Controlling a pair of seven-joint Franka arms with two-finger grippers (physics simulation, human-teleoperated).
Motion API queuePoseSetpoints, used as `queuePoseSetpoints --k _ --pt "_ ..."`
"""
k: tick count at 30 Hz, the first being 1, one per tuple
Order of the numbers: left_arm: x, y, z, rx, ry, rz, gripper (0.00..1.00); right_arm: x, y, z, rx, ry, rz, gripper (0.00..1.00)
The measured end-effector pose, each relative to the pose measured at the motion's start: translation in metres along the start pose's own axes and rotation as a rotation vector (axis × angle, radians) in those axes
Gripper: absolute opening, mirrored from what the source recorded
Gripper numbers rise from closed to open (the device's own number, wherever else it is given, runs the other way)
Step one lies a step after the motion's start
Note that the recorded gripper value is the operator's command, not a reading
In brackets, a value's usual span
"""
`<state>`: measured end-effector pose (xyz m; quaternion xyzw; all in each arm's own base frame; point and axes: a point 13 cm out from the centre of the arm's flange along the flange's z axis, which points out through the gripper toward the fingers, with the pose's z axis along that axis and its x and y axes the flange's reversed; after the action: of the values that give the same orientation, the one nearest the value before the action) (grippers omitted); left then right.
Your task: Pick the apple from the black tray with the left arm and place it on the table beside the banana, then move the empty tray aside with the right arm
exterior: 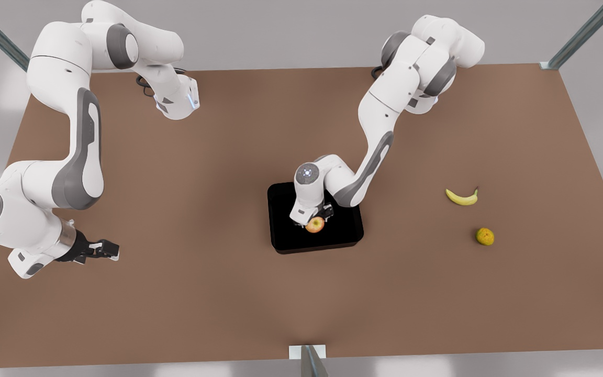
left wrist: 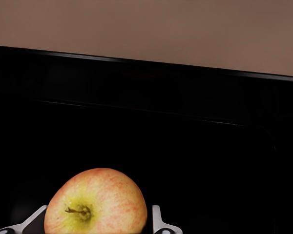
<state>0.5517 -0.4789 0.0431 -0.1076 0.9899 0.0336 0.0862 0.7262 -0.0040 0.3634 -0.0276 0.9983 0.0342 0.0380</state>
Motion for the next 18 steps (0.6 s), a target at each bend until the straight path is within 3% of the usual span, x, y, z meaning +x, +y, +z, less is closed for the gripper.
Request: queuePoseSetpoints --k 1,2,7,10,12,15,18 --pt "0.0 0.0 0.002 0.001 -0.002 -0.001 0.91 0.0 0.0 0.0 0.0 0.0 0.0 1.0" --pt "0.0 0.0 0.003 0.003 -0.004 -0.003 0.72 0.0 0.0 0.0 0.0 0.0 0.0 1.0" --pt "-0.001 -0.002 -0.008 0.007 -0.016 -0.018 0.72 0.0 0.0 0.0 0.0 0.0 -0.001 1.0" --pt "-0.023 0.015 -0.077 0.01 -0.033 -0.062 0.72 0.0 0.0 0.0 0.0 0.0 -0.001 1.0" --pt "-0.074 0.065 -0.149 0.017 -0.024 -0.168 0.72 0.0 0.01 0.001 -0.003 0.003 -0.012 1.0" --pt "-0.133 0.176 -0.173 -0.045 0.055 -0.29 0.72 -0.002 0.117 -0.018 -0.003 -0.01 -0.123 1.0" --pt "-0.14 0.299 -0.112 -0.13 0.18 -0.342 0.72 0.028 0.256 -0.021 0.009 0.004 -0.245 1.0"
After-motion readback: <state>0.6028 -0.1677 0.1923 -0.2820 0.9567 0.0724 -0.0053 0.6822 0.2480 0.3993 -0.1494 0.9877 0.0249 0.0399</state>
